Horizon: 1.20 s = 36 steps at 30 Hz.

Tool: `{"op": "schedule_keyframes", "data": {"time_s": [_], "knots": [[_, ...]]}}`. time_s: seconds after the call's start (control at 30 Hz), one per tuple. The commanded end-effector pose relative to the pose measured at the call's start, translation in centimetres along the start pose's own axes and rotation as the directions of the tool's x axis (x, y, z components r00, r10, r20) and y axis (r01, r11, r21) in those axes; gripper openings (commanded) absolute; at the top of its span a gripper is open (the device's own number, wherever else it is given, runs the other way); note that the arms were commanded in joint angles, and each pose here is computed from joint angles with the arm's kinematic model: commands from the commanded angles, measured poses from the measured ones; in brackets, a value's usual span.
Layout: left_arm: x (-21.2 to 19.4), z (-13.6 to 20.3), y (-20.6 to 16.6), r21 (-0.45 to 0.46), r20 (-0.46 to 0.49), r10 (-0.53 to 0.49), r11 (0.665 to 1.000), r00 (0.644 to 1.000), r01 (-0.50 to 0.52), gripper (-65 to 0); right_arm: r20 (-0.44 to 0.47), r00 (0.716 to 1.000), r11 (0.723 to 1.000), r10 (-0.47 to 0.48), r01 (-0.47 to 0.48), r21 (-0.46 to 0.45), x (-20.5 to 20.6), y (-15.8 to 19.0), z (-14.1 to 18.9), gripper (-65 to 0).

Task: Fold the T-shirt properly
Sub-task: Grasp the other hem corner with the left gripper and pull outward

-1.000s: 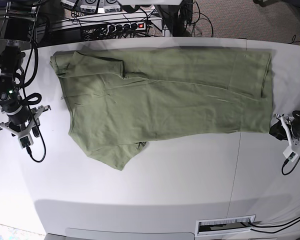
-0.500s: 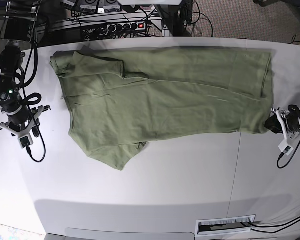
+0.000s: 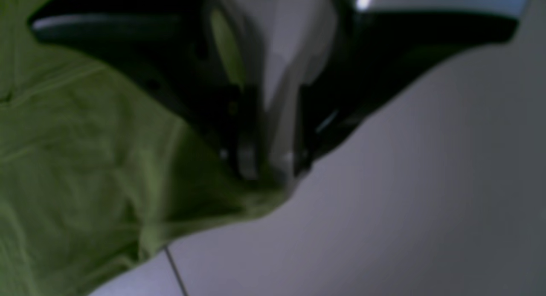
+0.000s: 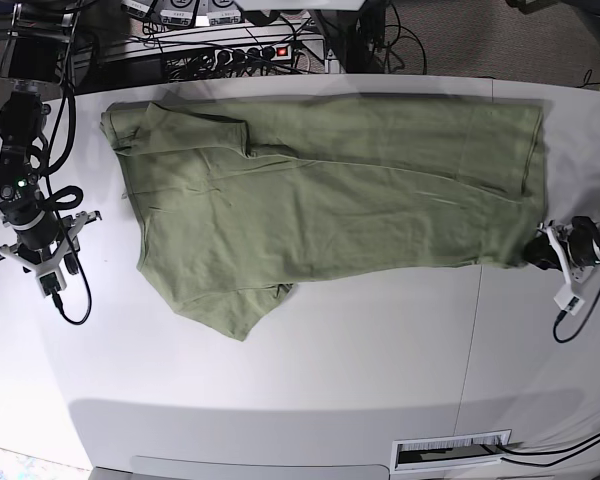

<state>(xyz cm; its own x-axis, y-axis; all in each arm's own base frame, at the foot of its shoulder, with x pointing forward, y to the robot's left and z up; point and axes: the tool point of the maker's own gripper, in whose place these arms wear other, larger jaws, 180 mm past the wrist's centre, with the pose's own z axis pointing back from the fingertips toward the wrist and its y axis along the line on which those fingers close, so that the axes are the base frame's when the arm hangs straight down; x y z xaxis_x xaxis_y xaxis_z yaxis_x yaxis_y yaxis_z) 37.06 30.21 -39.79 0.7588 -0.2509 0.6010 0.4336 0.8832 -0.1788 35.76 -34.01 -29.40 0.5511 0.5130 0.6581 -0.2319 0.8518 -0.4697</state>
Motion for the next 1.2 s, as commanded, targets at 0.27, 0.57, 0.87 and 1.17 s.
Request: {"op": "schedule_keyframes", "data": {"time_s": [0.27,0.57,0.87,1.17], "knots": [[3.3,2.3,1.4,0.01,0.068,0.044,0.999,0.997,-0.044,-52.1,0.048,0.999,0.999,0.011,-0.009,-0.04,1.6,-1.7,0.5,-48.2],[2.7,2.2,1.5,0.018,0.048,0.032,0.999,0.998,-0.033,-52.1,0.048,0.999,0.999,0.011,-0.009,-0.039,1.6,-1.7,0.5,-48.2],[-0.2,1.6,1.2,0.02,-0.017,0.031,0.999,0.999,-0.031,-50.3,0.049,0.999,0.999,0.011,-0.009,-0.039,1.6,-1.7,0.5,-48.2],[-0.9,1.1,0.7,0.004,-0.024,0.047,0.999,0.999,-0.047,-46.3,0.048,0.999,0.999,0.011,-0.009,-0.039,1.6,-1.7,0.5,-48.2]]}}
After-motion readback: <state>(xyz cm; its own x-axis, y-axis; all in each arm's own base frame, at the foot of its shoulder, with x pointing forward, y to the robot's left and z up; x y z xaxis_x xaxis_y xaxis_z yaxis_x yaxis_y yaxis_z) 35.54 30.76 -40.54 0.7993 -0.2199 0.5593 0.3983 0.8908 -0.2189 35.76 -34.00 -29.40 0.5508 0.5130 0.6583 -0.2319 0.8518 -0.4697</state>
